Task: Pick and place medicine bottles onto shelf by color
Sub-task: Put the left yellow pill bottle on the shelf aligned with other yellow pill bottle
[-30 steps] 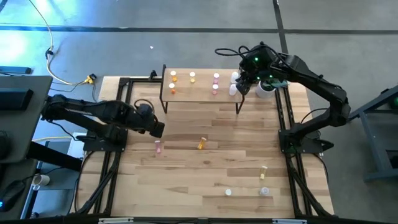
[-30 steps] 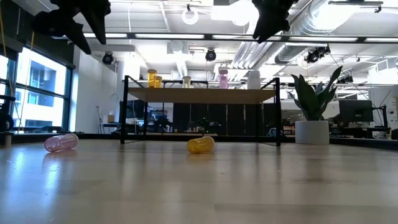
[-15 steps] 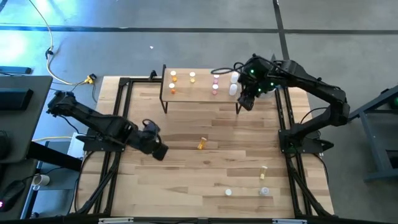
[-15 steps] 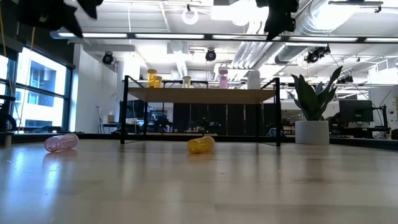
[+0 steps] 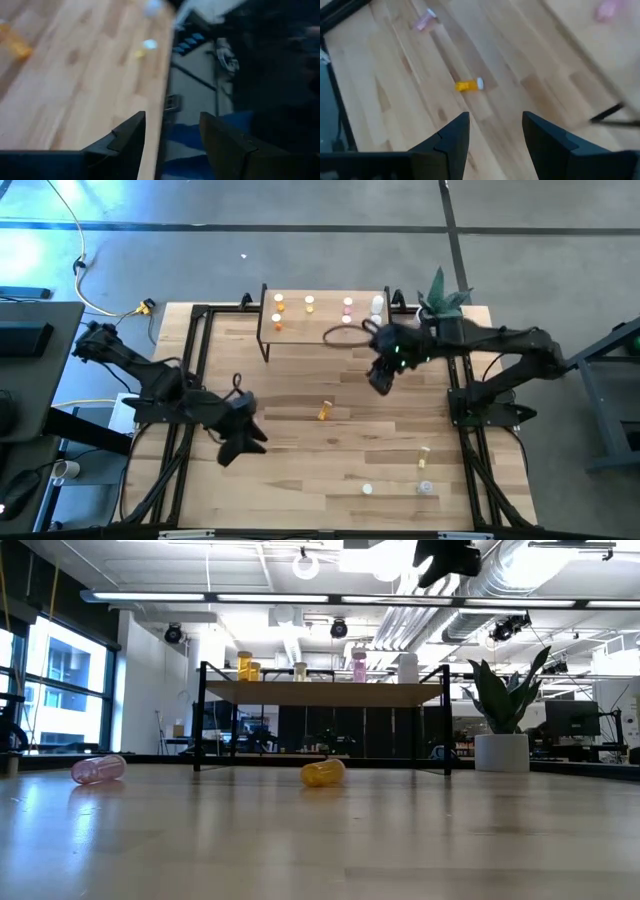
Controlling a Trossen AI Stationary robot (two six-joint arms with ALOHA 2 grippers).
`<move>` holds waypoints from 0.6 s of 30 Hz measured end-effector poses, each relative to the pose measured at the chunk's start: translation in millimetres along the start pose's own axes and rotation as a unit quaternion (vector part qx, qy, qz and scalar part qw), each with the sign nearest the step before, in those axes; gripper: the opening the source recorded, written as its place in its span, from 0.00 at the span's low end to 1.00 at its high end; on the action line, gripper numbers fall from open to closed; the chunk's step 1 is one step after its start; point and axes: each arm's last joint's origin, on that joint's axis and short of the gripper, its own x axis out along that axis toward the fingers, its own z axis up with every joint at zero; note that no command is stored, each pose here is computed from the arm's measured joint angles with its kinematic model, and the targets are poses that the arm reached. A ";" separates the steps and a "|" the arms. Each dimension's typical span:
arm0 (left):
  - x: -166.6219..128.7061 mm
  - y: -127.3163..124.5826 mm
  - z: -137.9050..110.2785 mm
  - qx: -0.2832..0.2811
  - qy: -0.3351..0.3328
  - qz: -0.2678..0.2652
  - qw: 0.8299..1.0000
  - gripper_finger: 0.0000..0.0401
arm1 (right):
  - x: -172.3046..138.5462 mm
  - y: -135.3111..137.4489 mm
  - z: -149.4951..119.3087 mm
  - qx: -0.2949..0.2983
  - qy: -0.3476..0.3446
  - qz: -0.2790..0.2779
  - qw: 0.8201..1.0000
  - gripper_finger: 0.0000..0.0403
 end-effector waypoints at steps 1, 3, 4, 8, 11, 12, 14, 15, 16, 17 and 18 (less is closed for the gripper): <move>-0.8 -3.7 1.0 0.013 -0.005 -0.017 1.000 0.44 | 3.2 4.1 -5.2 0.010 0.005 -0.007 1.000 0.43; -5.1 -5.1 -0.5 0.039 -0.004 -0.027 0.999 0.44 | 6.5 13.2 -14.0 0.026 0.000 -0.020 0.999 0.43; -7.3 -5.8 -1.7 0.053 -0.004 -0.031 0.998 0.44 | 8.0 18.6 -18.6 0.035 -0.005 -0.026 0.999 0.43; -14.6 -8.1 -2.1 0.097 -0.012 -0.044 0.994 0.44 | 15.0 41.6 -41.1 0.060 -0.023 -0.035 0.997 0.43; -18.8 -9.3 -0.8 0.116 -0.022 -0.052 0.992 0.44 | 19.6 57.3 -61.4 0.073 -0.030 -0.036 0.996 0.43; -20.3 -9.5 -0.5 0.121 -0.025 -0.055 0.991 0.44 | 21.1 62.6 -67.1 0.080 -0.037 -0.031 0.996 0.43; -22.4 -11.9 1.7 0.129 -0.038 -0.065 0.989 0.44 | 23.6 71.2 -80.0 0.097 -0.047 -0.029 0.994 0.43; -23.9 -11.4 1.5 0.135 -0.039 -0.065 0.988 0.44 | 24.8 74.9 -86.8 0.103 -0.051 -0.028 0.993 0.43; -24.9 -11.2 1.4 0.140 -0.040 -0.065 0.987 0.44 | 25.9 79.4 -92.7 0.109 -0.057 -0.021 0.992 0.43; -25.7 -11.8 2.1 0.145 -0.044 -0.069 0.986 0.44 | 26.6 83.2 -98.5 0.115 -0.061 -0.015 0.991 0.43; -26.0 -12.0 2.2 0.151 -0.045 -0.069 0.985 0.44 | 26.7 86.5 -105.3 0.116 -0.061 -0.012 0.991 0.43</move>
